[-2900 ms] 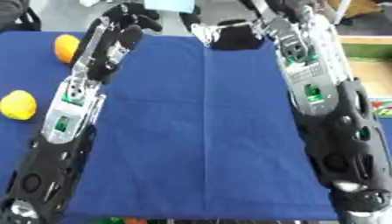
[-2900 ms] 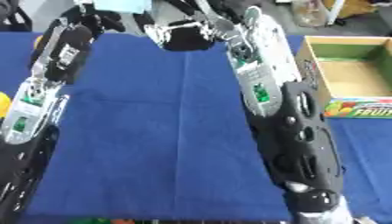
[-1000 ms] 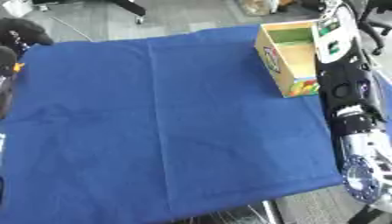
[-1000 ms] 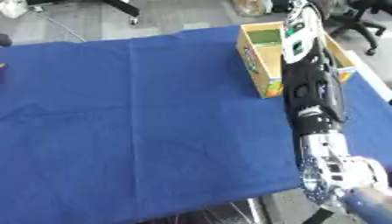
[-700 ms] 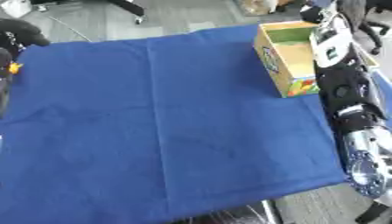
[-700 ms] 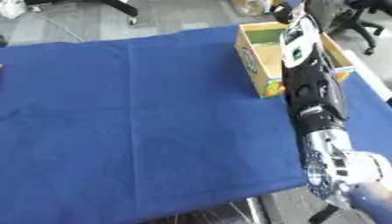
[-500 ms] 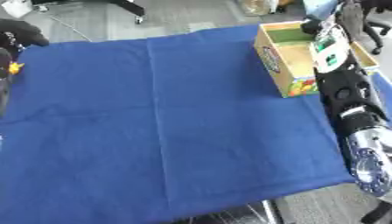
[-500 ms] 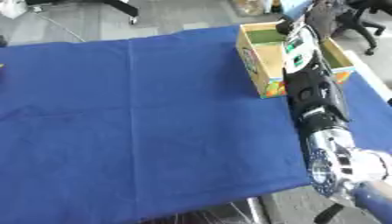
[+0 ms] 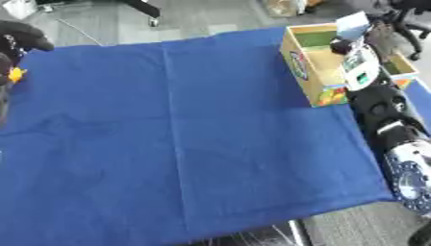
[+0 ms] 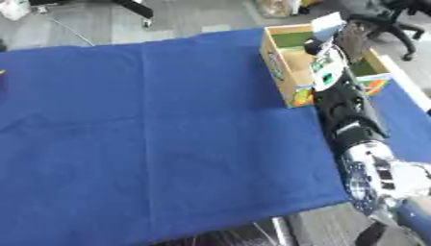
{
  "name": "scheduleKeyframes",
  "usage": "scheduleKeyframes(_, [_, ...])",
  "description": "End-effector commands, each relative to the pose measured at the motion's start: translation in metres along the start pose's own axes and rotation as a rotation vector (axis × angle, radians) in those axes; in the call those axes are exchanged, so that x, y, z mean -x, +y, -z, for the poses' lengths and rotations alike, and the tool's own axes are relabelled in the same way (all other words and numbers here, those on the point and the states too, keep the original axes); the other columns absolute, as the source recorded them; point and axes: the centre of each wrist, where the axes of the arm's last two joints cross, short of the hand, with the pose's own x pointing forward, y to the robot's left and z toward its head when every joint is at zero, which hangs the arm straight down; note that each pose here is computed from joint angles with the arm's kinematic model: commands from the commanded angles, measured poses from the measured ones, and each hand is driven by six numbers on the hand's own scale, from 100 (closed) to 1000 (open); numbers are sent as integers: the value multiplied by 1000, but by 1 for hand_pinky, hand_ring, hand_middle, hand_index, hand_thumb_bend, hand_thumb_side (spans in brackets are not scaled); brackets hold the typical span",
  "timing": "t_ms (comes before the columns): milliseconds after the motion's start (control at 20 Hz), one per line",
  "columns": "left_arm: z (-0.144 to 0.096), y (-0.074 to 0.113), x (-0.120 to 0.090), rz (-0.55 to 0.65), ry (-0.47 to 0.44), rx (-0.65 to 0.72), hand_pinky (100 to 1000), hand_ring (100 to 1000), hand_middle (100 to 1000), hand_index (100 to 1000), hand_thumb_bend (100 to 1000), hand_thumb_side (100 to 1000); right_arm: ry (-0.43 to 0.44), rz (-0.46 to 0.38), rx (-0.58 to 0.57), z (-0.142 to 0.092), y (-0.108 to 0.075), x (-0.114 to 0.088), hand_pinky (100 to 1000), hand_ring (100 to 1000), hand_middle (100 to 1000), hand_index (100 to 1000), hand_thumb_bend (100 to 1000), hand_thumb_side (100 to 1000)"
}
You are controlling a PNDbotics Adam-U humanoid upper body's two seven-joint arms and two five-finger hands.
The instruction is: Pick up the objects with one hand, pass them to the other hand, and then place them into the box on the other side of the table.
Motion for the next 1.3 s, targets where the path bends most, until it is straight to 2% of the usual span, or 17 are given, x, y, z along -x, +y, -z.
scheduleKeyframes(50, [4,7,-7,26,-19,7,839,632,624,712,580,652,-4,-5,64,14,-19,-4,867,792,785,925,592,434])
scheduleKeyframes(150, [3,7,-6,25,-18,7,839,632,624,712,583,652,-1,-12,79,14,-20,-5,864,791,784,943,647,476])
scheduleKeyframes(350, [3,7,-6,24,-14,8,839,633,624,713,579,654,-1,-6,112,14,-24,-10,865,795,793,979,699,512])
scheduleKeyframes(750, [3,7,-5,24,-13,7,840,634,625,713,582,653,-30,2,144,14,-32,-18,868,804,807,1000,737,547])
scheduleKeyframes(1100, [2,7,-5,22,-12,5,841,629,624,713,581,652,-77,33,188,13,-46,-30,860,794,804,1000,699,516])
scheduleKeyframes(1200, [2,8,-5,23,-11,1,841,628,624,714,581,652,-124,71,227,11,-55,-39,848,783,794,1000,665,493])
scheduleKeyframes(1300, [1,8,-5,24,-11,-1,841,628,623,714,579,653,-210,144,256,5,-67,-52,842,779,794,992,619,484])
